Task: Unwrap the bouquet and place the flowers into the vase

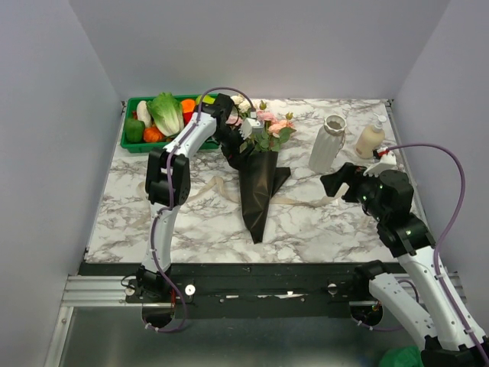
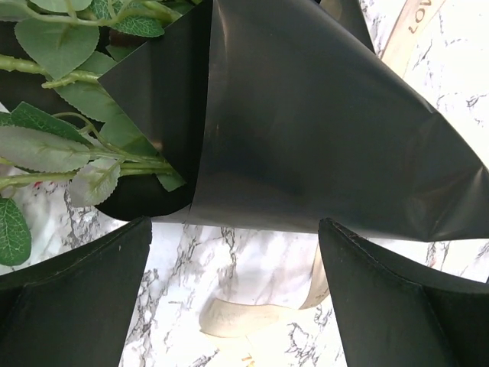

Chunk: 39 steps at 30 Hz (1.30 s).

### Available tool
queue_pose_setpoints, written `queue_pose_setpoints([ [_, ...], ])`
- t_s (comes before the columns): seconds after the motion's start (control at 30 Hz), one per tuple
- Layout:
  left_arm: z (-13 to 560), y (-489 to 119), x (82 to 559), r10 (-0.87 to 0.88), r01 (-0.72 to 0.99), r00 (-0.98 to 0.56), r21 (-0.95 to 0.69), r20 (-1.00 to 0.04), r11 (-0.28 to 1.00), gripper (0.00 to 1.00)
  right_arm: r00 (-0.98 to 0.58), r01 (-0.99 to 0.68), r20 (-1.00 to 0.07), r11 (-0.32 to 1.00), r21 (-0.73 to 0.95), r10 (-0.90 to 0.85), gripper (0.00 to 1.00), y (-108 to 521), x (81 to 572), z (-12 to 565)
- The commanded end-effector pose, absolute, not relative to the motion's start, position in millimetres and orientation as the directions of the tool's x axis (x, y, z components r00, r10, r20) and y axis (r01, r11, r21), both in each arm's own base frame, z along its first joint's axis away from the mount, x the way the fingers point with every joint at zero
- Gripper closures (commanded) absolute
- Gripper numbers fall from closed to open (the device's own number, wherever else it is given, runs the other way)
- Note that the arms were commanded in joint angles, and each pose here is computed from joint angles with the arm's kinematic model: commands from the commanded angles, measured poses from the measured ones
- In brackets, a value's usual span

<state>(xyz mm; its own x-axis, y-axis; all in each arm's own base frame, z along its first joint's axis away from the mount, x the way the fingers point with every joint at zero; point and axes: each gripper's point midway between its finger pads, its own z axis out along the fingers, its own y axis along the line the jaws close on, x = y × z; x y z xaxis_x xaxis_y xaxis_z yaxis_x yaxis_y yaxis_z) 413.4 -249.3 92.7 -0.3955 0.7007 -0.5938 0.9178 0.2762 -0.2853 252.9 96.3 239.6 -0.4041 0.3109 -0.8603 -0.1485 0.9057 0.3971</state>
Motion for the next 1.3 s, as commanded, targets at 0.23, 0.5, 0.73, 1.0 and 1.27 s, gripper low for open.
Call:
queue_pose_setpoints([
  [0.23, 89.4, -265.9, 427.6, 0.668, 0.926, -0.377, -0.284, -0.641, 0.249, 0.01, -0.389, -0.253, -0.866, 0.868, 0.427, 0.313, 0.00, 111.8, 245.8, 248.7],
  [0.5, 81.9, -268.6, 429.5, 0.660, 0.921, -0.388, -0.297, -0.644, 0.252, 0.02, -0.408, -0.286, -0.857, 0.847, 0.447, 0.314, 0.01, 120.6, 246.2, 247.5],
  [0.73, 94.6, -266.0, 425.3, 0.677, 0.934, -0.355, -0.278, -0.645, 0.224, 0.21, -0.414, -0.296, -0.851, 0.836, 0.462, 0.324, 0.02, 124.4, 247.3, 249.8],
  [1.0, 130.2, -268.9, 417.2, 0.672, 0.948, -0.314, -0.255, -0.671, 0.189, 0.57, -0.412, -0.310, -0.847, 0.822, 0.478, 0.337, 0.03, 127.8, 246.9, 252.4],
  [1.27, 115.6, -274.6, 408.2, 0.703, 0.941, -0.320, -0.297, -0.634, 0.161, 0.71, -0.397, -0.321, -0.857, 0.825, 0.466, 0.329, 0.03, 126.9, 245.5, 256.3],
])
